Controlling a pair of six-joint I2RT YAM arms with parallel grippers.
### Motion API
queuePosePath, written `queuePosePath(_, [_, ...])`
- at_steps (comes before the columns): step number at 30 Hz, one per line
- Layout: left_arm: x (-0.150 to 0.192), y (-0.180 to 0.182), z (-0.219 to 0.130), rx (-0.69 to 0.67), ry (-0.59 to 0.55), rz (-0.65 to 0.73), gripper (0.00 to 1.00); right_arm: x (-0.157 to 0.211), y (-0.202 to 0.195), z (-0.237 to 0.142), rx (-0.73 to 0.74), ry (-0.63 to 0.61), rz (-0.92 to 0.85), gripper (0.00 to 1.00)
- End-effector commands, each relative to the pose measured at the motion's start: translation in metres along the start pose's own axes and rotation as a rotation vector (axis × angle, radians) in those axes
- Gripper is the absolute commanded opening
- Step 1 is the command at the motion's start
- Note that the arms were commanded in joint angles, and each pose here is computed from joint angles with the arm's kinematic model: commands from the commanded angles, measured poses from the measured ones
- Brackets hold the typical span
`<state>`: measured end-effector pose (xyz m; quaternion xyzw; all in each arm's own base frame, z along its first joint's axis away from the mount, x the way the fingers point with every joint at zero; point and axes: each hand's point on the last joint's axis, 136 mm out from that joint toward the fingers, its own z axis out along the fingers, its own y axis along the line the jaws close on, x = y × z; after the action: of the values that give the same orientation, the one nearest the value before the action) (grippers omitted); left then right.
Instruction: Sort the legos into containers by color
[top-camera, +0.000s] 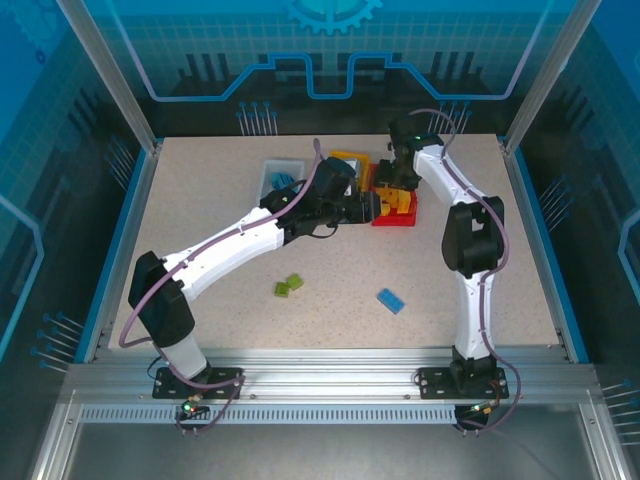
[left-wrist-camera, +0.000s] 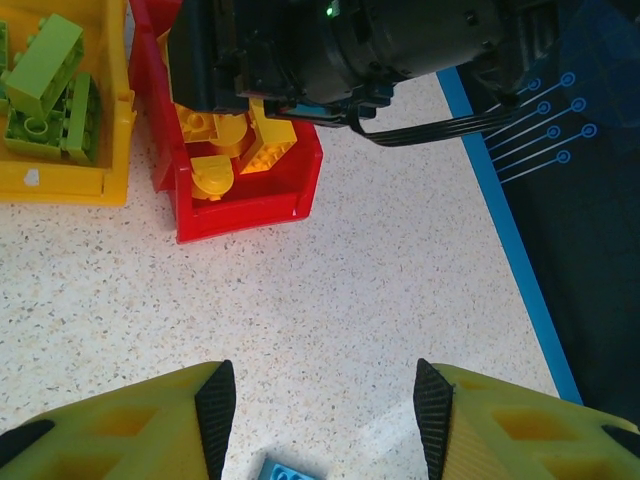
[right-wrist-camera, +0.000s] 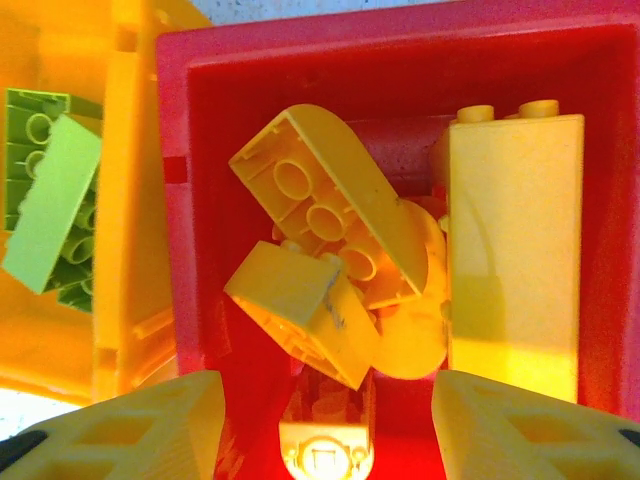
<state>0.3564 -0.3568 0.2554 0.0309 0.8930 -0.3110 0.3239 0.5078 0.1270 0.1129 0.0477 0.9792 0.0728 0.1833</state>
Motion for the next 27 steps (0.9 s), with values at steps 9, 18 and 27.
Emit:
queuePosePath(9, [0.102, 0.009, 0.016, -0.060, 0.231, -0.245, 0.57, 0.048, 0.013, -0.148, -0.052, -0.242, -0.070, 0.58])
queuePosePath(18, [0.201, 0.024, 0.051, -0.268, 0.447, -0.609, 0.61, 0.176, 0.007, -0.202, -0.152, -0.257, -0.156, 0.67])
queuePosePath(27, [0.243, 0.027, 0.076, -0.437, 0.545, -0.776, 0.65, 0.237, -0.034, -0.248, -0.186, -0.339, -0.118, 0.71])
